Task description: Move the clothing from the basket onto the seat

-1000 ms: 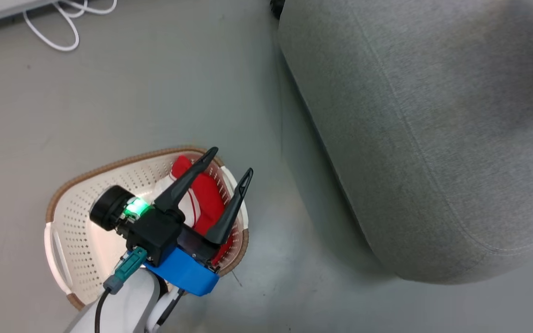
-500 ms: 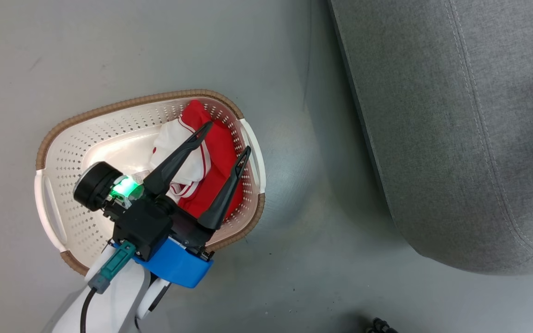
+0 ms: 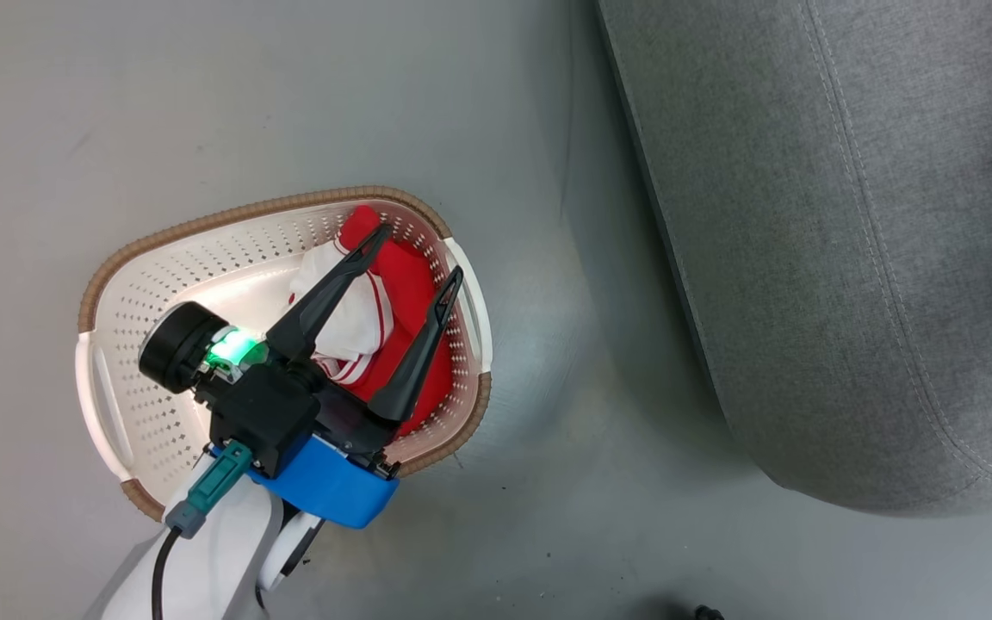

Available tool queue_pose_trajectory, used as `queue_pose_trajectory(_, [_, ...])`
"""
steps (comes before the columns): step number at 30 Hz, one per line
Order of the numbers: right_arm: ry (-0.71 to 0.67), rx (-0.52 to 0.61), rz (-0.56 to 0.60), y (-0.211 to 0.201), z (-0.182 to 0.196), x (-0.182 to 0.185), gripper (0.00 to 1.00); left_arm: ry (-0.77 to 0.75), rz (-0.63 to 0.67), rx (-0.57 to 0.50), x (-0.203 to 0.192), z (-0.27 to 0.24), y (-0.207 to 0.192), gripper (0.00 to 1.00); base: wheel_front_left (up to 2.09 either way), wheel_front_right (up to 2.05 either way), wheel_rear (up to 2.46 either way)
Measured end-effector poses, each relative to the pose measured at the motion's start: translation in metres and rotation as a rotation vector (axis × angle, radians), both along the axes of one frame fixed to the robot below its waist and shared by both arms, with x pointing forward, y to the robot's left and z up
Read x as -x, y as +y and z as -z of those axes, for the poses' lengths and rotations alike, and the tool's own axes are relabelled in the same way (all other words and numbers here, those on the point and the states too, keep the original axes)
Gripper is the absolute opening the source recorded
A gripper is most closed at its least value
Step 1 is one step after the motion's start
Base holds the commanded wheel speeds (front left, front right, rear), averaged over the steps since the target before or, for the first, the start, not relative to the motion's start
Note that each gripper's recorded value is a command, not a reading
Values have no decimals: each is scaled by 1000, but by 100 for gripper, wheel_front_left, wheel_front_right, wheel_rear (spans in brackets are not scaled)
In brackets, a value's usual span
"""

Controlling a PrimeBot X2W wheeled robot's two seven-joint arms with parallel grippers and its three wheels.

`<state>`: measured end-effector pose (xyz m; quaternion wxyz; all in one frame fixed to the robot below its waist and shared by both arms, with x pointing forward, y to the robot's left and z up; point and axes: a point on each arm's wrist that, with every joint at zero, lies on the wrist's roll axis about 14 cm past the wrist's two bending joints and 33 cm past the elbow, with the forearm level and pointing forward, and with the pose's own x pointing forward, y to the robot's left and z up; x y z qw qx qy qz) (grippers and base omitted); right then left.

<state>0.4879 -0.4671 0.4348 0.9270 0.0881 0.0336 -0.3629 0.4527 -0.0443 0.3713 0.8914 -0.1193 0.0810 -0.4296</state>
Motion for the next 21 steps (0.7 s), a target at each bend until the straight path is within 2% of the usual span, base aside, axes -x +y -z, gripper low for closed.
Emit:
queue_pose_trajectory(12, [89,18,-99,24,7,22,100,-19,-65,29,3,-33,3,100,0,0,0])
queue_pose_trajectory(21, [166,54,-233,58,8,52,100,-24,-166,37,21,-66,22,100,0,0,0])
